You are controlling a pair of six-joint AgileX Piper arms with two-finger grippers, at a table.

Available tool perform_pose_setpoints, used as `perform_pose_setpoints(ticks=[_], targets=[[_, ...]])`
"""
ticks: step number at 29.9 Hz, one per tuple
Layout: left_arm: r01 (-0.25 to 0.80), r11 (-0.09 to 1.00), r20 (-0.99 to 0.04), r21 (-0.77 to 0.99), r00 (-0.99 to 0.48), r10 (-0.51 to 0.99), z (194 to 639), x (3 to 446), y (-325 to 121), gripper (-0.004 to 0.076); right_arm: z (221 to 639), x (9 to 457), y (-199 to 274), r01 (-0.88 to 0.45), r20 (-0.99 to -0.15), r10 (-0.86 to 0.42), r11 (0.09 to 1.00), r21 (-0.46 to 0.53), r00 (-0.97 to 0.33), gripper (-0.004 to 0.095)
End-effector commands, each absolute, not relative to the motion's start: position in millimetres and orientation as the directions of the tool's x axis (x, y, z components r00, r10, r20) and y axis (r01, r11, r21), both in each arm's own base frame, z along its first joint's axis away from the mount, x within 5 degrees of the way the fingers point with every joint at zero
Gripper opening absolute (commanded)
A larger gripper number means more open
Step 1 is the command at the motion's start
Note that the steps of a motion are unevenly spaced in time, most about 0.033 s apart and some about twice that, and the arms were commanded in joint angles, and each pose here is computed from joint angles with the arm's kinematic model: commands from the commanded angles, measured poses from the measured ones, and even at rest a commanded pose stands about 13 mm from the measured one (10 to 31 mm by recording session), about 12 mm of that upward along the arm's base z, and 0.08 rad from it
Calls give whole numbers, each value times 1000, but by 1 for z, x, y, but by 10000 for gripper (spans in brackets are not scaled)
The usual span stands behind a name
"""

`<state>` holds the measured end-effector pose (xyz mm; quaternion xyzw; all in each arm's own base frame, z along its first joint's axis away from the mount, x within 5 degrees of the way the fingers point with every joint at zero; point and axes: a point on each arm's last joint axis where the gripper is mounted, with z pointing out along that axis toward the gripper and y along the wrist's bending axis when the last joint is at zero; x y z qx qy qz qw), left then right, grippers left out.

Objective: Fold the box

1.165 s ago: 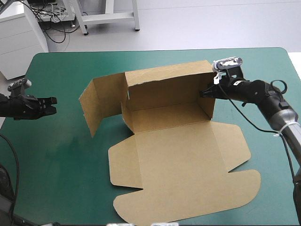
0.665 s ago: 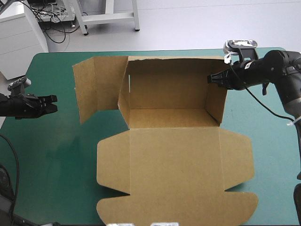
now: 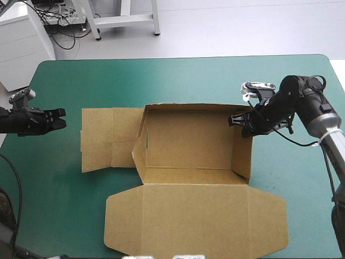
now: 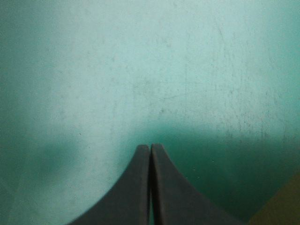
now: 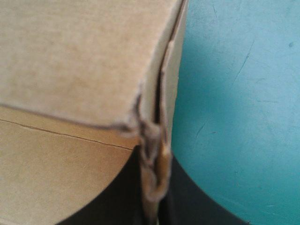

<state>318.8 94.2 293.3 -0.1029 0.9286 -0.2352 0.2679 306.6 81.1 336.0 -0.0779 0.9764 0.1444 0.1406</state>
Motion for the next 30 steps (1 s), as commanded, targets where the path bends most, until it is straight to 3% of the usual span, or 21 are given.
perform_pose_setpoints(ticks=[1,10,17,23,30], targets=[[-41,858,-509,-512,-790,-342,317,316,90,-32,350,313,82,-211,-396,-94,941,265,-914,-19],[-38,857,-506,-514,-794,-338,317,316,89,-32,322,345,84,-279,-376,-196,943,182,-906,-20],[-38,857,-507,-514,-793,-339,317,316,89,-32,327,375,86,-304,-413,-228,944,128,-882,-22],[-43,865,-515,-500,-788,-337,317,316,91,-32,330,391,88,-332,-386,-271,938,100,-882,-19],[-44,866,-517,-498,-787,-337,316,316,91,-32,330,398,88,-333,-383,-274,938,97,-882,85]])
